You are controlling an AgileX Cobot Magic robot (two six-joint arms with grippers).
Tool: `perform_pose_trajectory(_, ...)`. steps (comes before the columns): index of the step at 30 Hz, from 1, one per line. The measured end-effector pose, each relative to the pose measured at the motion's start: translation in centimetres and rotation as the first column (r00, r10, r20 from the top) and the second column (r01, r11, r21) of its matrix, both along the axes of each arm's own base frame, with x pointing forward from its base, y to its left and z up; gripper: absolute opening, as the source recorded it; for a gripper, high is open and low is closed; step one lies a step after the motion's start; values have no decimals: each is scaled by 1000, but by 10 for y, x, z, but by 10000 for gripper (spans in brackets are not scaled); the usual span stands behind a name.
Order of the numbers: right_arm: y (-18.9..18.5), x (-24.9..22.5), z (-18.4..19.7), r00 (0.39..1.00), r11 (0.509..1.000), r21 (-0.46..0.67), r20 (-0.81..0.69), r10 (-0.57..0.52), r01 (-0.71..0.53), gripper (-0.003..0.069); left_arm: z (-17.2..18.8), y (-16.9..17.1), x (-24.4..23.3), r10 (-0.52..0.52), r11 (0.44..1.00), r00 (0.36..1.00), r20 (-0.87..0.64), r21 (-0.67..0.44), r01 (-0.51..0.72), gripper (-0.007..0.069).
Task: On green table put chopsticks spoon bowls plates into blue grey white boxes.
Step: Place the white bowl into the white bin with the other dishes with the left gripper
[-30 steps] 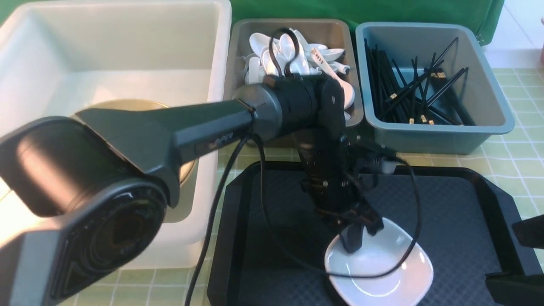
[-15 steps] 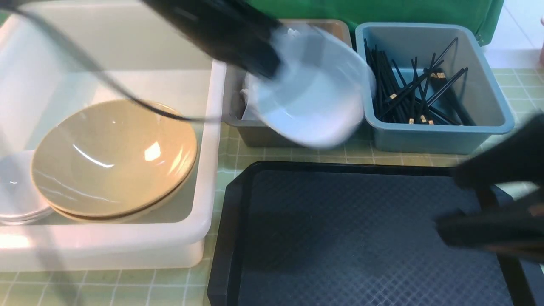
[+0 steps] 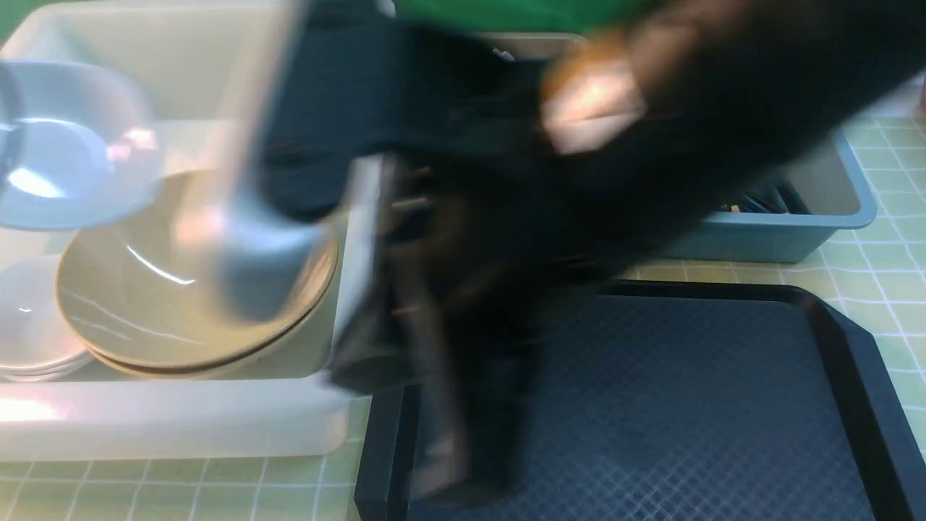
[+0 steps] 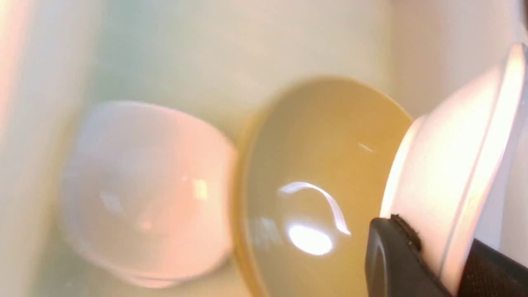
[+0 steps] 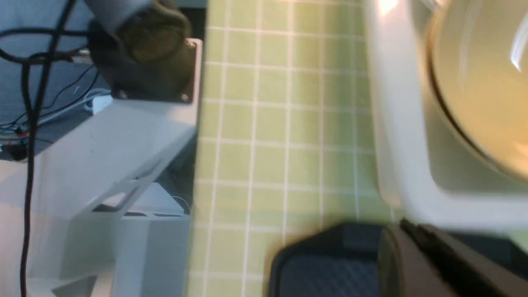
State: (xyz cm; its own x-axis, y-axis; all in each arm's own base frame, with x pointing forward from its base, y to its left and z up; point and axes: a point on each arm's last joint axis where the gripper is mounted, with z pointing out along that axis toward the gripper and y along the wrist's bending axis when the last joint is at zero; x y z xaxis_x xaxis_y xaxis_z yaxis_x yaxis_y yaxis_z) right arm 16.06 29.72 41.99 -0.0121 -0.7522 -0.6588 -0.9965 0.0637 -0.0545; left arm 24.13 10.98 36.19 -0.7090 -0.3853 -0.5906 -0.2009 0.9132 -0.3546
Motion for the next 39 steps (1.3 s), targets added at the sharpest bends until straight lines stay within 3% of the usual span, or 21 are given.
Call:
perform_pose_trajectory(3,15,4,-4,1000,1000,-9,-1,10,-10,24,-3,16,-6,79,992,996,-31,102,-75,15)
perform_pose_trajectory(6,24,9,-11,1000,1000,-23,-8,3,-3,24,-8,23,-7,101,972,990,-100,221,-77,15)
perform_pose_trajectory(15,27,10,-15,1000,999,-34,-24,-6,5,25,-51,27,24,172,941,933,-315,333,-61,15)
perform_pose_trajectory(23,27,9,-15,999,999,-33,-37,-4,3,25,-87,20,54,137,952,912,-387,307,-12,15)
perform_pose_trajectory(32,27,9,-15,999,1000,-30,-42,-4,3,36,-96,22,59,219,954,894,-391,279,-111,27)
perform_pose_trajectory(38,27,9,-15,999,1000,-30,-44,-6,5,36,-97,21,56,271,952,867,-419,250,-177,130)
perform_pose_trajectory(39,28,9,-16,999,999,-32,-45,-6,5,37,-97,21,55,289,949,857,-427,247,-197,175)
